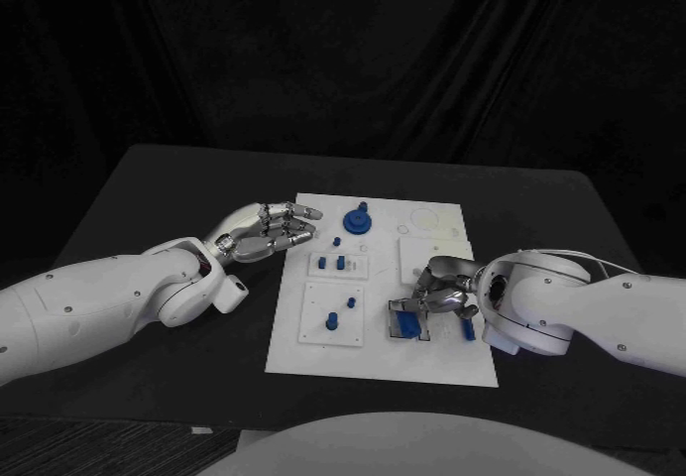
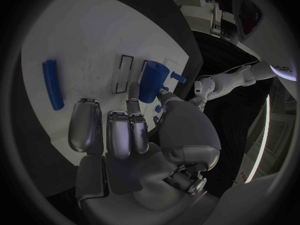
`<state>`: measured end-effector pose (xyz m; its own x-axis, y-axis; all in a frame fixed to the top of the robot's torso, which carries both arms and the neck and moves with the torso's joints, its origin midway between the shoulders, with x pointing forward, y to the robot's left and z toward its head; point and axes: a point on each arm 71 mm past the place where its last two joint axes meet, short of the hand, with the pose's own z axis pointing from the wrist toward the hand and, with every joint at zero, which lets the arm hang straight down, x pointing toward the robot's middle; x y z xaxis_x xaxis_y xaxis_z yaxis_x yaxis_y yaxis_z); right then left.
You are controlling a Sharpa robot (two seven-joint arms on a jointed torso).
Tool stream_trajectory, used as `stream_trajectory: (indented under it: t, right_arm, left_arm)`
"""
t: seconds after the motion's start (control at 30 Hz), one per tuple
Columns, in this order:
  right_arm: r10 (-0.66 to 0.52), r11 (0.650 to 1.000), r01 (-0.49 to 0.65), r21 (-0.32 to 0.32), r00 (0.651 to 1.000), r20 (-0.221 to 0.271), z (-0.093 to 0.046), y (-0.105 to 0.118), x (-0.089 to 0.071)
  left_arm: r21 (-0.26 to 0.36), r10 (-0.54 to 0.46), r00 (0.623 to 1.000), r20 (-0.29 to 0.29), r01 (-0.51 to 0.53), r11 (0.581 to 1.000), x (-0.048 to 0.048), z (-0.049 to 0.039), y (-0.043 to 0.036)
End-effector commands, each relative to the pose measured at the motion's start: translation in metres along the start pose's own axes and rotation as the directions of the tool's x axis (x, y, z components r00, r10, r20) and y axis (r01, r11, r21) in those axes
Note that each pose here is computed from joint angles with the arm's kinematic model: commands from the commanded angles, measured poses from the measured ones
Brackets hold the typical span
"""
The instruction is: Assemble the parts on the task board
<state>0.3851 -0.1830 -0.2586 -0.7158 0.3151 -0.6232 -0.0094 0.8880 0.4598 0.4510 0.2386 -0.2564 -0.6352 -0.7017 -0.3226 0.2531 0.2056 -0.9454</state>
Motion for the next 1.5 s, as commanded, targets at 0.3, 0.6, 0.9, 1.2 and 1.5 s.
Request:
stream_trajectory:
  t: [0.3,0.6,0.9,1.2,1.5]
  right_arm:
    - [-0.040,0.998,0.041,0.040,0.999,-0.031,0.0008,-0.0033,0.0033]
    - [-0.033,0.999,0.034,0.039,0.999,-0.017,0.0012,-0.0034,0.0024]
    - [-0.019,0.999,0.019,0.035,1.000,0.017,0.0007,-0.0043,-0.0005]
    - [-0.007,1.000,0.005,0.026,0.999,0.053,-0.0018,-0.0052,-0.0033]
    - [-0.001,1.000,0.003,-0.018,0.996,0.086,-0.0081,-0.0072,-0.0064]
  left_arm:
    - [0.007,-0.018,1.000,-0.011,0.018,1.000,0.0027,0.0004,-0.0001]
    - [0.003,-0.020,1.000,-0.013,0.020,1.000,0.0031,0.0003,0.0005]
    - [-0.001,-0.021,1.000,-0.014,0.021,1.000,0.0031,-0.0003,0.0010]
    - [-0.006,-0.024,1.000,-0.017,0.024,1.000,0.0034,-0.0004,0.0018]
    - [-0.011,-0.026,1.000,-0.018,0.025,1.000,0.0033,-0.0012,0.0026]
